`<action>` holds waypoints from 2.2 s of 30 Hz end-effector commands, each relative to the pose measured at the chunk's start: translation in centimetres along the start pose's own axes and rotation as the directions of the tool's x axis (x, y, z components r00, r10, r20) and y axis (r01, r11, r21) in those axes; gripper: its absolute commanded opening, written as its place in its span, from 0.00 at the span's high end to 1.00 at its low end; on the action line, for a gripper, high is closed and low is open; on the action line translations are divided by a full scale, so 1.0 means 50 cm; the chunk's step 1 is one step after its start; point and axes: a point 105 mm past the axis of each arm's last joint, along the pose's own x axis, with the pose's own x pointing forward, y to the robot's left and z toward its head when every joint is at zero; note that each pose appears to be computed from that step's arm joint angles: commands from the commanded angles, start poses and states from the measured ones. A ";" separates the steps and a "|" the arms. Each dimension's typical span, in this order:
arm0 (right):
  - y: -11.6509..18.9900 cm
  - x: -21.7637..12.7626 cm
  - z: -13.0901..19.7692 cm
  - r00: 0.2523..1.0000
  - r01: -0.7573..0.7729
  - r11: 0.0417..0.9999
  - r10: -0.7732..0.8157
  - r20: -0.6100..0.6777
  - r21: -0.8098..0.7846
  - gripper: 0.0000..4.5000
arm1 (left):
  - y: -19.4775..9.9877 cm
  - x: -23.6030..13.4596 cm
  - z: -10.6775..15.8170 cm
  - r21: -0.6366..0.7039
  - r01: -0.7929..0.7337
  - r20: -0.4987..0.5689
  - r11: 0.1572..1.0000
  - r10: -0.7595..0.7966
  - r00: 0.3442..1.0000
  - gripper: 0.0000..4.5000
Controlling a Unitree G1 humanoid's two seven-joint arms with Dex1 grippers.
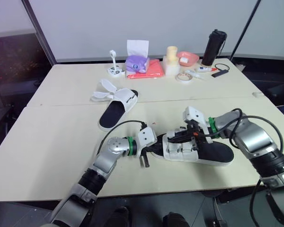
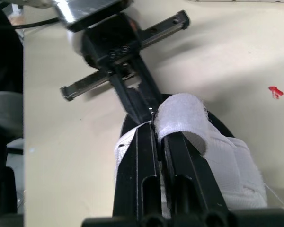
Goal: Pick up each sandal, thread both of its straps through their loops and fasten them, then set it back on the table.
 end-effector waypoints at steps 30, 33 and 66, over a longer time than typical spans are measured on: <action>-0.208 -0.092 0.031 0.796 0.581 0.754 -0.605 0.023 -0.306 0.01 | -0.022 -0.008 -0.072 -0.073 0.007 -0.121 0.997 -0.016 0.992 1.00; -0.181 -0.144 0.033 0.769 0.606 0.703 -0.637 0.049 -0.373 0.01 | -0.020 -0.010 -0.069 -0.074 0.007 -0.112 0.997 -0.015 0.994 1.00; 0.018 -0.028 -0.023 0.896 0.355 0.222 -0.359 0.262 -0.908 0.01 | 0.088 -0.178 0.122 -0.212 -0.103 0.142 0.972 0.135 0.981 1.00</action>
